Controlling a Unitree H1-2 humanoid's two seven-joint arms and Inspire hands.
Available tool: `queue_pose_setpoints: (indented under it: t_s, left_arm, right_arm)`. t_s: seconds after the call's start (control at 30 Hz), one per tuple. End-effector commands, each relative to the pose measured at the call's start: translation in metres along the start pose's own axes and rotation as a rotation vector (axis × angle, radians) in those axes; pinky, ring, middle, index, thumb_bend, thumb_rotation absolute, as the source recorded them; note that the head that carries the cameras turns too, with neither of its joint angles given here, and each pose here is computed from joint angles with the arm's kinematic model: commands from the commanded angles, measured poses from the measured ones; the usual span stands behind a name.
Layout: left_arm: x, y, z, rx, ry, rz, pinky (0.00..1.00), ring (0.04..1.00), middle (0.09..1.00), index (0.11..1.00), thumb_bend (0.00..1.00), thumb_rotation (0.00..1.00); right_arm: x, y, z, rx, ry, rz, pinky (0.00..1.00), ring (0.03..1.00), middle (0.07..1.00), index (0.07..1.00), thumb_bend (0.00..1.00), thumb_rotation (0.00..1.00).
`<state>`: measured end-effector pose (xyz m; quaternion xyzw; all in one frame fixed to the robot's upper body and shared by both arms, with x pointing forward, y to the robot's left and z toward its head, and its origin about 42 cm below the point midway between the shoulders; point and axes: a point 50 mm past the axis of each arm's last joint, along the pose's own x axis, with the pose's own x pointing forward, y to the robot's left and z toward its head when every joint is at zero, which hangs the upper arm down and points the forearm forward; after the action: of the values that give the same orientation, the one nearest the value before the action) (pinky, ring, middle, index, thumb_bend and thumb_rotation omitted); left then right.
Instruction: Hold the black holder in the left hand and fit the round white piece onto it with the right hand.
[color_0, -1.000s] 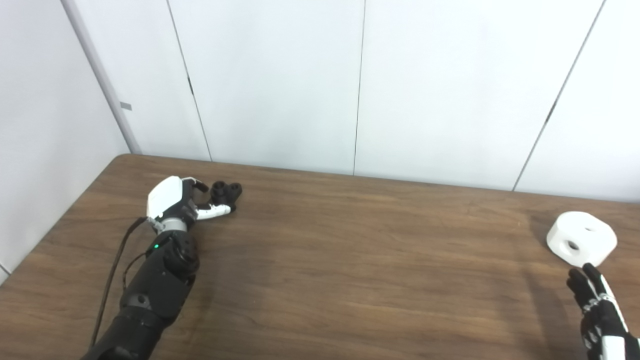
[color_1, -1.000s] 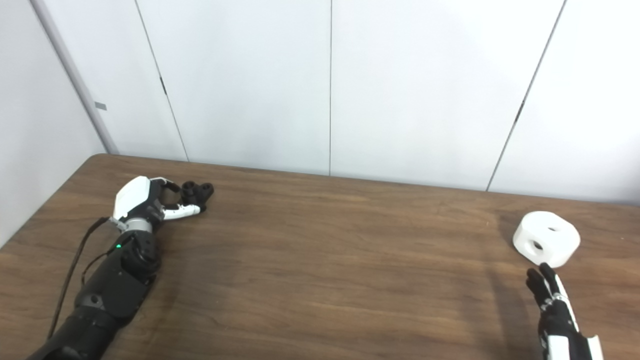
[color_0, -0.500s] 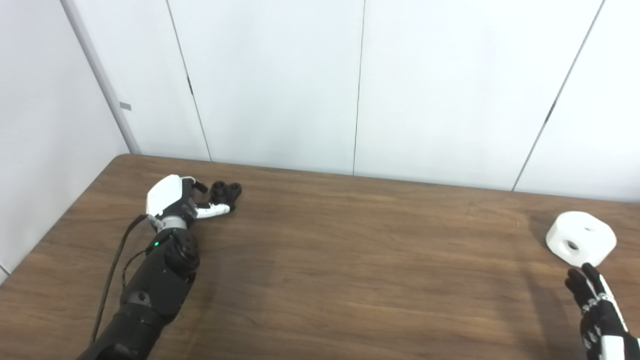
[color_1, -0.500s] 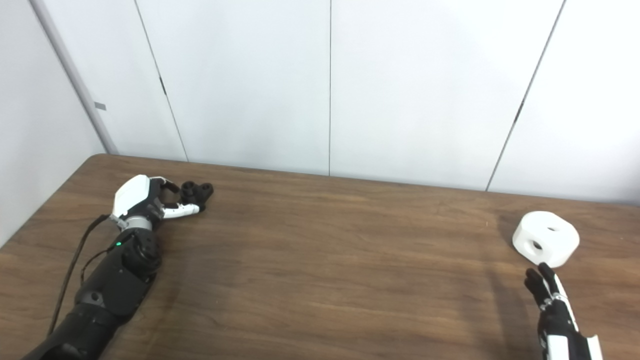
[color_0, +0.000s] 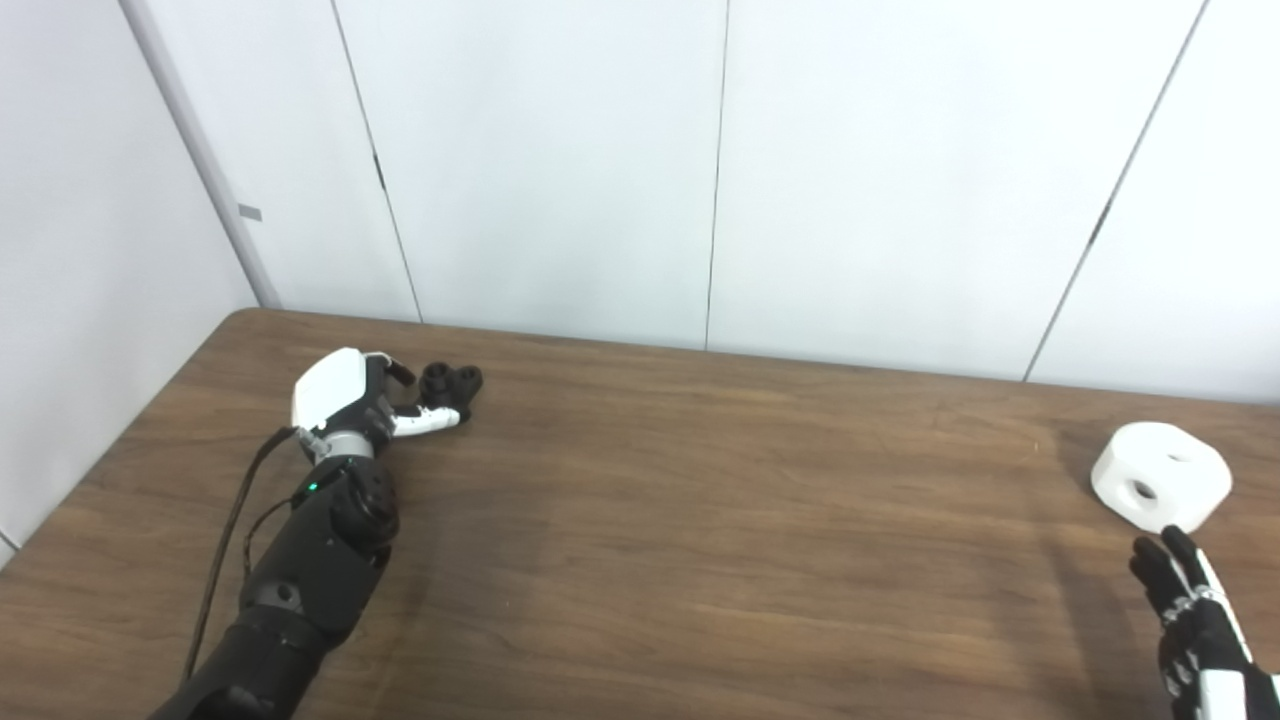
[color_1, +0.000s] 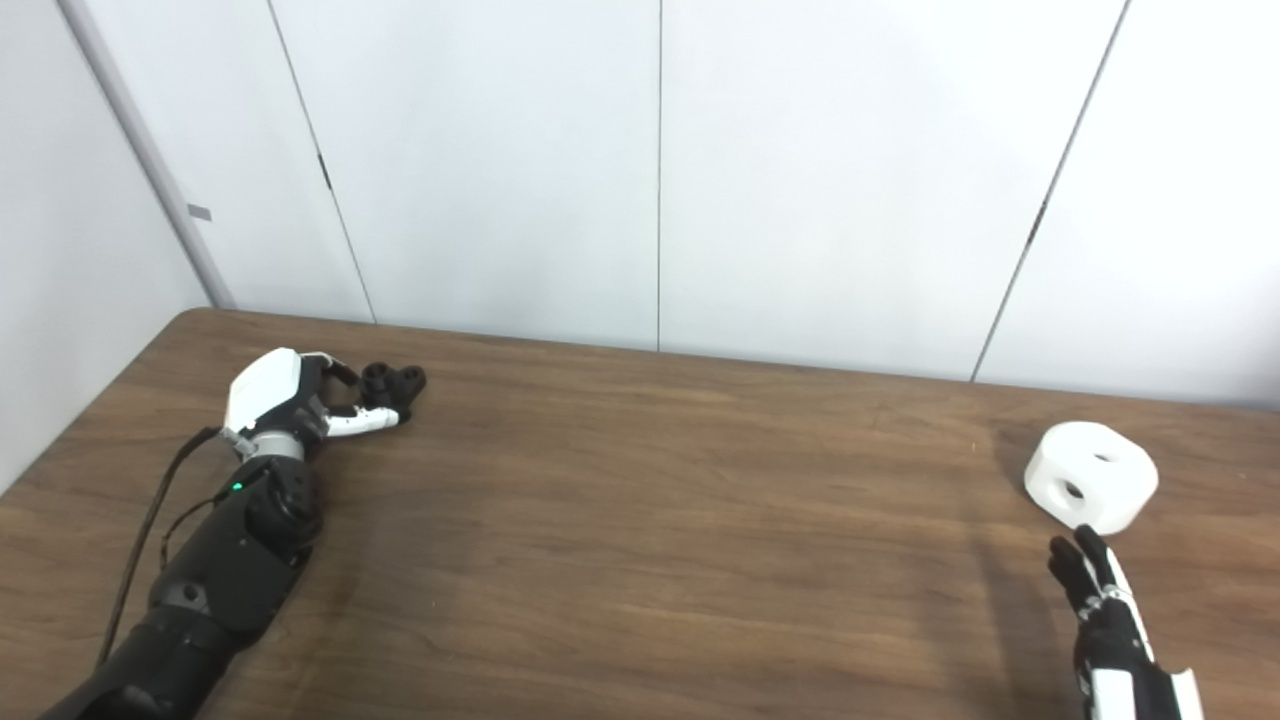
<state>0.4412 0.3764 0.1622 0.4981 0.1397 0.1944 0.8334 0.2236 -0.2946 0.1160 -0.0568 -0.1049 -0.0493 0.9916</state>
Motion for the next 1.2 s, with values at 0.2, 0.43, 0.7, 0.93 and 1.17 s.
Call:
queue_pose_setpoints:
  t_s: [0.2,0.43,0.7,0.93,1.17]
  left_arm:
    - [0.0112,0.0177,0.004,0.006,-0.029,0.047,1.0,0.897,0.809,0.59,0.86,0.23]
    - [0.0119,0.0166,0.0011,-0.069,-0.055,0.055,0.95,0.87,0.77,0.484,0.53,0.06]
    - [0.0116,0.0123,0.0029,-0.073,-0.083,0.038,0.81,0.823,0.734,0.483,0.52,0.05]
    - [0.0103,0.01,0.0036,-0.074,-0.09,0.022,0.8,0.829,0.736,0.483,0.52,0.05]
    - [0.0041,0.0103,0.0035,-0.097,-0.122,0.006,0.8,0.84,0.737,0.484,0.52,0.05]
  right_arm:
    - [-0.0215,0.0143,-0.0241,0.053,0.099,-0.012,1.0,0.938,0.923,0.941,0.61,1.0]
    - [-0.0216,0.0142,-0.0232,0.046,0.093,-0.013,1.0,0.934,0.927,0.948,0.59,1.0]
    - [-0.022,0.014,-0.0225,0.046,0.096,-0.018,1.0,0.941,0.926,0.945,0.58,1.0]
    - [-0.0227,0.0139,-0.021,0.029,0.093,-0.018,1.0,0.931,0.922,0.946,0.6,1.0]
    - [-0.0231,0.0155,-0.02,0.052,0.093,-0.019,1.0,0.938,0.925,0.947,0.57,1.0]
